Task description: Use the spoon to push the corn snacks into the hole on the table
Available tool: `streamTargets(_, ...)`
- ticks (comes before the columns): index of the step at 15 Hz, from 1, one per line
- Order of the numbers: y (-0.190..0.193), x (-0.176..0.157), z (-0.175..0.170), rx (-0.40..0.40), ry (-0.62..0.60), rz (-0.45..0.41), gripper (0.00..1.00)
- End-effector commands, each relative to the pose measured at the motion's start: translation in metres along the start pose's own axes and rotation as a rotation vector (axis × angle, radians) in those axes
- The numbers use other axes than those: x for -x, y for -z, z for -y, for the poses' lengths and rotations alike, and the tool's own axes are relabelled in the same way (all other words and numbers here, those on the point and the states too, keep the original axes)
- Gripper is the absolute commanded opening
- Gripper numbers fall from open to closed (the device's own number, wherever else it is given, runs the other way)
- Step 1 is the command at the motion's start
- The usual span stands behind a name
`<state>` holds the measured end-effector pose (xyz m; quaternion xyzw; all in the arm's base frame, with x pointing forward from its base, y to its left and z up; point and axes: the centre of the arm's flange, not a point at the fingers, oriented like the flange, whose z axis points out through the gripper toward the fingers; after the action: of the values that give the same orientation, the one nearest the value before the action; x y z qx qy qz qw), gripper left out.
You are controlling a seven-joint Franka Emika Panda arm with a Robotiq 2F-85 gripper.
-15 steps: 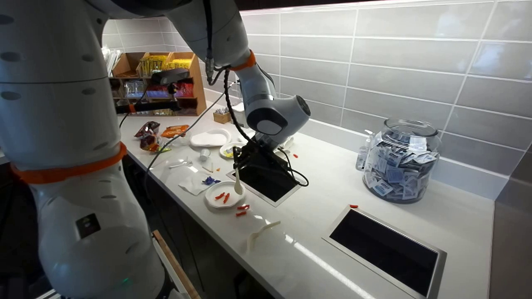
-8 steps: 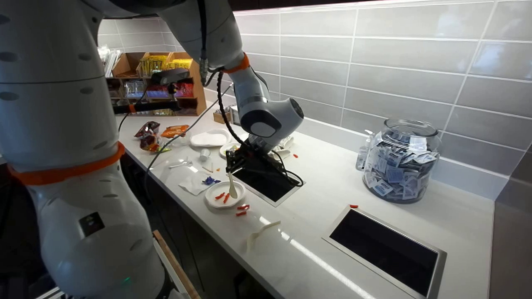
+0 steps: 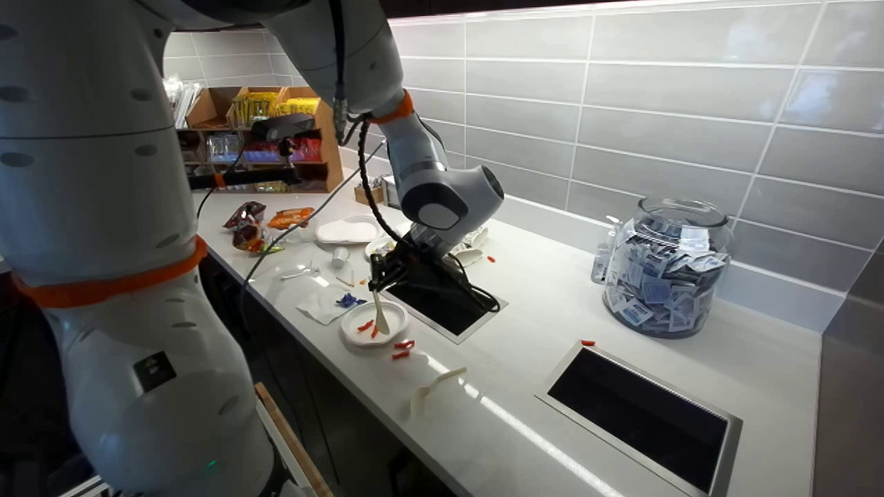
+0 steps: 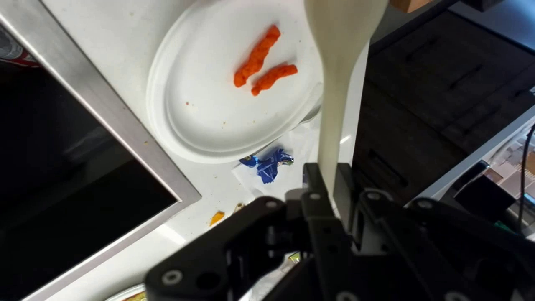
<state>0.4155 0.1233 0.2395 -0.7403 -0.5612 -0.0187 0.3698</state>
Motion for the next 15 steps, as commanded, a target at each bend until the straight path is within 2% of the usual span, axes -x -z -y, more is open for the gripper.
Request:
streamTargets(1,-0.003,0.008,0.007,-0.040,0.043,0.024,0.03)
streamTargets(4,-0.008,0.009,0.005,-0.054,0.064,0.037,0.03)
streamTargets(8,-0.017,0.007,0.001,-0.016,0.070,0.030,0.03)
streamTargets(15,-0.016,0.017,-0.003,-0.054,0.145,-0.005,0.03)
